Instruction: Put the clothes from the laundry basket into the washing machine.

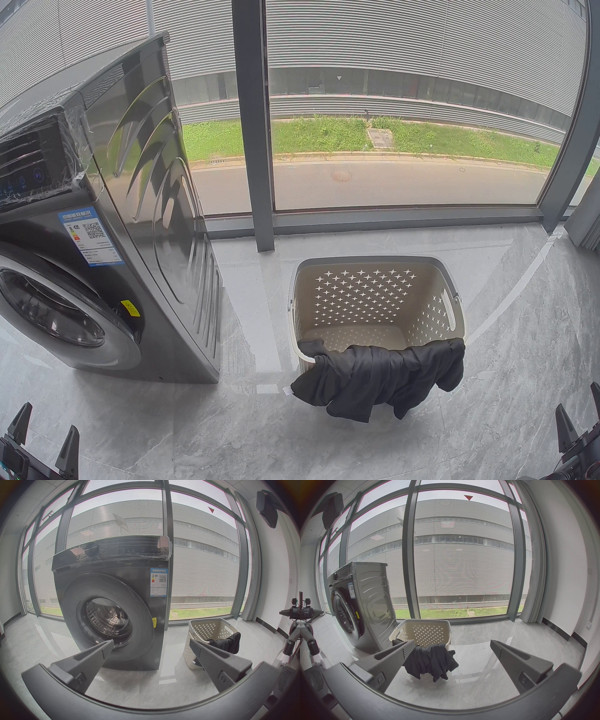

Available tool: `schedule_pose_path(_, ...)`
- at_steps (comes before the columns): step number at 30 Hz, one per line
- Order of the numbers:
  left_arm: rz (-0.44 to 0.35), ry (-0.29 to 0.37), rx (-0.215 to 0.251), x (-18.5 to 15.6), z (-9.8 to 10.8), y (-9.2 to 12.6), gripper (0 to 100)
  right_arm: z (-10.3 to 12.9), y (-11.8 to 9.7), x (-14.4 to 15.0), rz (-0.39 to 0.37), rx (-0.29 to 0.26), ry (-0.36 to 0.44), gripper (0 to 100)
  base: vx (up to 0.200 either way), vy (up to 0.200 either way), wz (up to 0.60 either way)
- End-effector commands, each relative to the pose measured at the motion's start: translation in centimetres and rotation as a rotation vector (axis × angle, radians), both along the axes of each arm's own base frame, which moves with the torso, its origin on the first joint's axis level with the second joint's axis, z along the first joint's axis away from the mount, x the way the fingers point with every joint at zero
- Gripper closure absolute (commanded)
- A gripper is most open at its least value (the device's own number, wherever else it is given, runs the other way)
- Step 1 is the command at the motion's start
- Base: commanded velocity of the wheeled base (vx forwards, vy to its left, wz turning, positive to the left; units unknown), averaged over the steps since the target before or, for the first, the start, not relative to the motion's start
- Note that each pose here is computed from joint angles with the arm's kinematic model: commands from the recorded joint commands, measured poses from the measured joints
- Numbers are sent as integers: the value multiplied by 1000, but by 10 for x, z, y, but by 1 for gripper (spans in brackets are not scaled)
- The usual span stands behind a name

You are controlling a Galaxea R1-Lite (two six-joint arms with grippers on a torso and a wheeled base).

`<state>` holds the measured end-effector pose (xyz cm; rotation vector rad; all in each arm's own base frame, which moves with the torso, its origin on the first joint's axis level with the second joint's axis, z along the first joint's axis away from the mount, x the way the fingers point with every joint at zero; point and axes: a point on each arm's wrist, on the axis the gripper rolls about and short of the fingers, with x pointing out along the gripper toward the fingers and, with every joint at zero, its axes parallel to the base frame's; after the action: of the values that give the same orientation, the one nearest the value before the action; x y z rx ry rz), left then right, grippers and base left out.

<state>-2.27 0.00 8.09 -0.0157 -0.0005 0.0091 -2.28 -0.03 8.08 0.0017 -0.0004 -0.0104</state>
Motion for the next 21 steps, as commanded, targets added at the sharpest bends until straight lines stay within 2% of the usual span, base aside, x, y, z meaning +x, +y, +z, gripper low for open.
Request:
schedule_pose_path(1,2,0,0,0,-5,0,0,-5,0,0,1,0,3,0,0,0,0)
schedule_pose_path(4,-1,-1,0,0,-5,0,0,-5,0,0,1,0,3,0,0,0,0)
schedule_pose_path(21,-1,0,-3,0,-5,0,0,-5,0,0,1,0,3,0,0,200,0)
